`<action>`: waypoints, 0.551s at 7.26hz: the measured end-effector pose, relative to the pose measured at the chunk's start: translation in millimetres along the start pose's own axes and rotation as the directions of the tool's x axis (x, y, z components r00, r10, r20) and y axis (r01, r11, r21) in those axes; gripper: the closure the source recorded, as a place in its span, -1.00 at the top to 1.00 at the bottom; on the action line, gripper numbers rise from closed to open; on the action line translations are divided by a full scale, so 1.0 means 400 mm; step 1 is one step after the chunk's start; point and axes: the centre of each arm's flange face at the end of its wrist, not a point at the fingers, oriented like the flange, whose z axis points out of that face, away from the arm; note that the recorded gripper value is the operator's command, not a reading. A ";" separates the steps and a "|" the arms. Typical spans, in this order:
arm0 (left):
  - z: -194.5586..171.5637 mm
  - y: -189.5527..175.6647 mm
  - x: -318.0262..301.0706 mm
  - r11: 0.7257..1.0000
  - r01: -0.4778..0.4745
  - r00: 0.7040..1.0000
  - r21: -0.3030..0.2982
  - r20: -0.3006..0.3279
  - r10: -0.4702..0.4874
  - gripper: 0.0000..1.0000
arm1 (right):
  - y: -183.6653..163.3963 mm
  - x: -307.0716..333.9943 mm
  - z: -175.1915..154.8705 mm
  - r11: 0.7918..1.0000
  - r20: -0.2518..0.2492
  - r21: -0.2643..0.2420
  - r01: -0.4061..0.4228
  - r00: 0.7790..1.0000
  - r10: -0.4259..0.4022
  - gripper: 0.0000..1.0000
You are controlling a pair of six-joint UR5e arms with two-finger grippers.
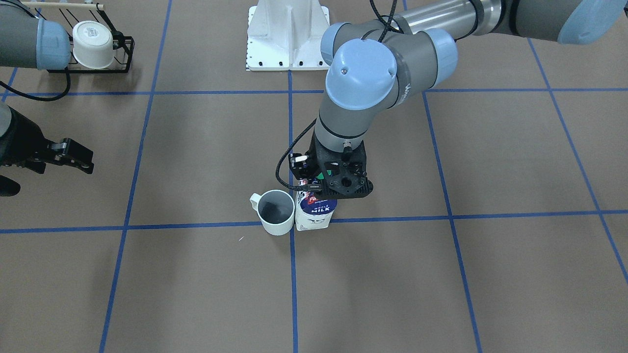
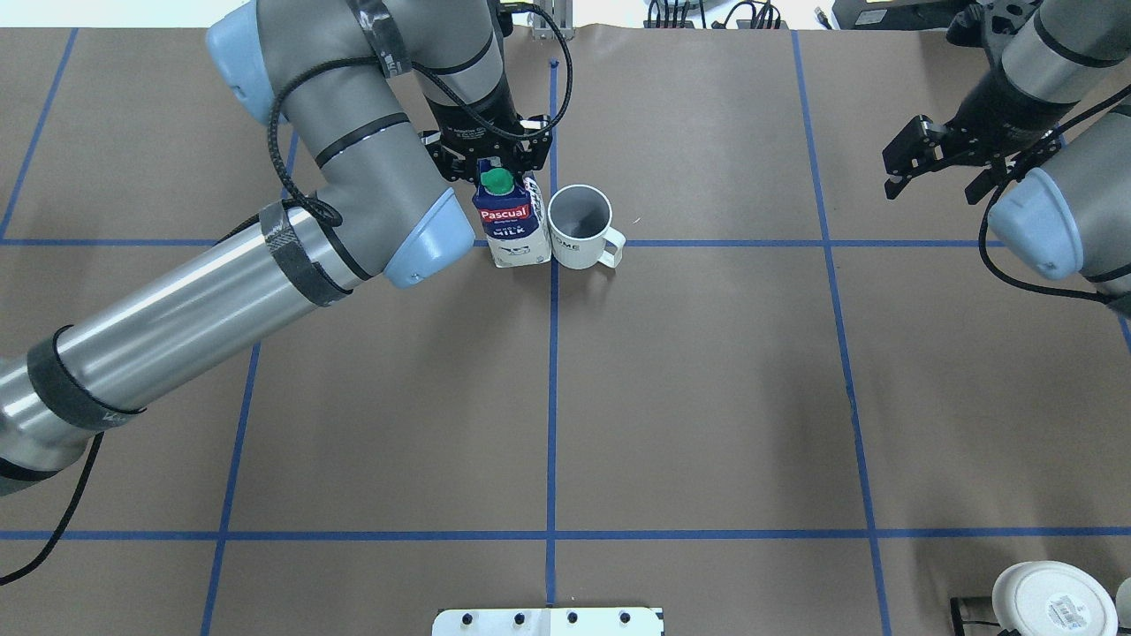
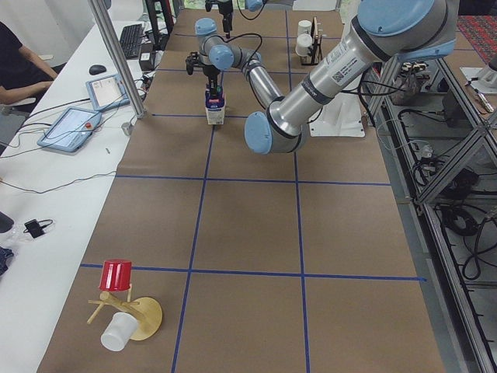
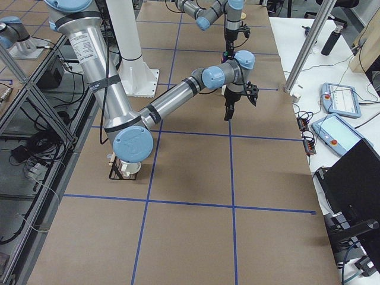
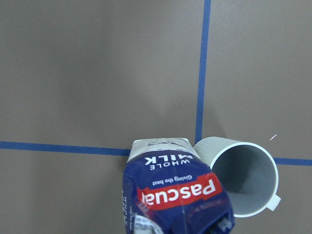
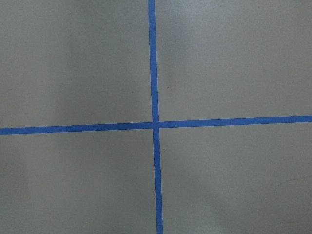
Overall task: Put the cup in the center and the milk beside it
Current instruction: 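Carry the milk carton with the left gripper beside the mug, then open the left gripper and release the carton upright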
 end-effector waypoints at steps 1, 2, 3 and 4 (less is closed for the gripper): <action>0.009 0.004 0.006 1.000 -0.006 1.000 -0.004 0.002 0.006 0.82 | 0.000 0.000 0.002 1.000 -0.001 -0.001 0.000 1.000 0.000 1.00; 0.013 0.006 0.007 1.000 -0.011 1.000 -0.006 0.003 0.011 0.97 | -0.001 -0.001 0.002 1.000 -0.001 -0.001 0.000 1.000 0.000 1.00; 0.012 0.007 0.007 1.000 -0.014 1.000 -0.003 0.004 0.014 0.97 | -0.001 -0.001 0.002 1.000 -0.001 -0.001 0.000 1.000 0.000 1.00; 0.010 0.008 0.006 1.000 -0.017 1.000 0.006 0.007 0.017 0.97 | -0.001 -0.002 0.002 1.000 0.000 -0.001 0.001 1.000 -0.001 1.00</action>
